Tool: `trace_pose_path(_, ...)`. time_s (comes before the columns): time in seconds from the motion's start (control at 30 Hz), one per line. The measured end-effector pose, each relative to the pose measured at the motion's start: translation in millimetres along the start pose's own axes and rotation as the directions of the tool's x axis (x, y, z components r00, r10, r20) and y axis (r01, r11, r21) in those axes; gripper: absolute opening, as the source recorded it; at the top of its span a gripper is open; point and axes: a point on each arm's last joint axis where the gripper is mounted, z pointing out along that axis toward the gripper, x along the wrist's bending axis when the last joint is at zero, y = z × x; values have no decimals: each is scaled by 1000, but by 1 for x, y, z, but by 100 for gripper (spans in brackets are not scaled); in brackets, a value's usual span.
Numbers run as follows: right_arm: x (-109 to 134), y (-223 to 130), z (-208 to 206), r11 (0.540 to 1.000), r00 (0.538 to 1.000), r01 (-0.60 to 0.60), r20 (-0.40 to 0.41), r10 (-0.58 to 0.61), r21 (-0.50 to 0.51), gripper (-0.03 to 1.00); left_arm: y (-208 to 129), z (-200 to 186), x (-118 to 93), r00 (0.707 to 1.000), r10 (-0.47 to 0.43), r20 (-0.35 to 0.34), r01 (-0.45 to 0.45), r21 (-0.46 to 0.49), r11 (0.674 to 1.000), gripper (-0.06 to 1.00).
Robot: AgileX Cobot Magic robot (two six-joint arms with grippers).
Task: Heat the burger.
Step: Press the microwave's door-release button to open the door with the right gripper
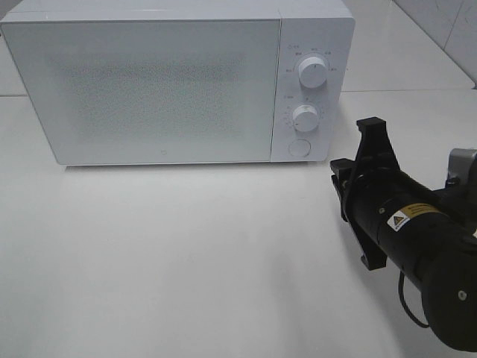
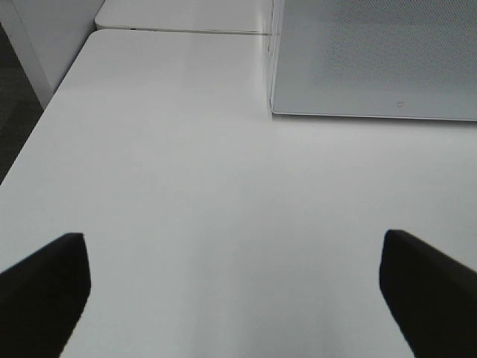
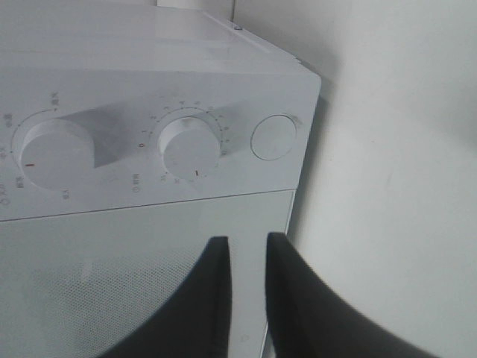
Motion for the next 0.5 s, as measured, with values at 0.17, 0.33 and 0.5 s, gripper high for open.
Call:
trace_pose_path(0.17, -3, -1, 0, 999, 998, -46, 36, 46, 10, 3, 0, 0, 0, 1000, 0, 0, 0, 0, 1000, 98)
trace_pose_path(0.33, -4, -1, 0, 998, 997, -64, 49, 64, 13, 1, 0, 0, 0, 1000, 0, 0, 0, 0, 1000, 98)
trace_pose_path(0.5, -5, 0, 2, 995, 993, -97, 72, 96, 7, 1, 0, 0, 0, 1000, 0, 0, 0, 0, 1000, 98)
